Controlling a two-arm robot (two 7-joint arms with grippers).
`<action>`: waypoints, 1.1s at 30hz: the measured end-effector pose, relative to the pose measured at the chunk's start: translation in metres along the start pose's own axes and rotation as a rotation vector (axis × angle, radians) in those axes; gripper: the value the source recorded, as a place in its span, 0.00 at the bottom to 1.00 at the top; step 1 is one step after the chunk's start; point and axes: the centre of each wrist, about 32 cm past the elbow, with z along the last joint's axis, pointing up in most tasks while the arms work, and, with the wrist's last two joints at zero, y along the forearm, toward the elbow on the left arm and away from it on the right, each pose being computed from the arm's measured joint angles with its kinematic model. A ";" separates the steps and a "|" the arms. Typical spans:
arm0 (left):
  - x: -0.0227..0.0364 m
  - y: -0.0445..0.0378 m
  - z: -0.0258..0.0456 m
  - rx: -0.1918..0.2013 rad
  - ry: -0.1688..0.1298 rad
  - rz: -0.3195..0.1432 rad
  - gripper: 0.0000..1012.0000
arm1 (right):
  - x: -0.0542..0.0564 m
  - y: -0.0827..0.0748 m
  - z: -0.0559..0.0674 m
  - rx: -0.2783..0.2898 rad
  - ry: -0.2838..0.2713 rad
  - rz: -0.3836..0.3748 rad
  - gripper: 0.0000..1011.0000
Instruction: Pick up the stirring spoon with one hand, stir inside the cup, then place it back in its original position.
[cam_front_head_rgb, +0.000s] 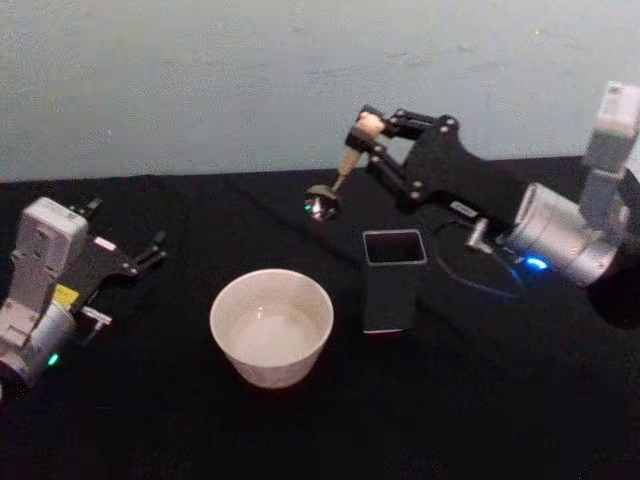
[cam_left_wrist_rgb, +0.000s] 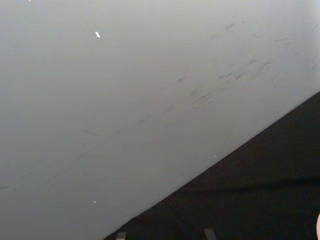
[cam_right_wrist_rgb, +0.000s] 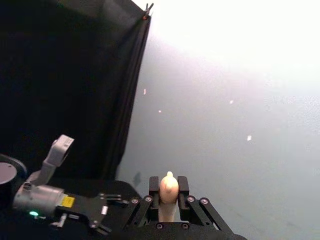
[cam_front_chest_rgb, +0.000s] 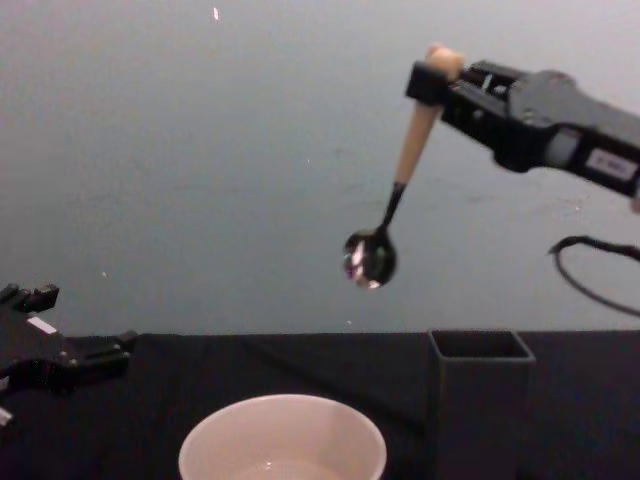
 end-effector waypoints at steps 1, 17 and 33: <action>0.0000 0.0000 0.0000 0.000 0.000 0.000 0.99 | 0.001 -0.002 0.002 0.001 -0.004 -0.004 0.21; 0.0000 0.0000 0.0000 0.000 0.000 0.000 0.99 | 0.010 -0.046 0.018 -0.066 -0.028 -0.064 0.21; 0.0000 0.0000 0.0000 0.000 0.000 0.000 0.99 | 0.007 -0.058 0.014 -0.124 0.006 -0.067 0.21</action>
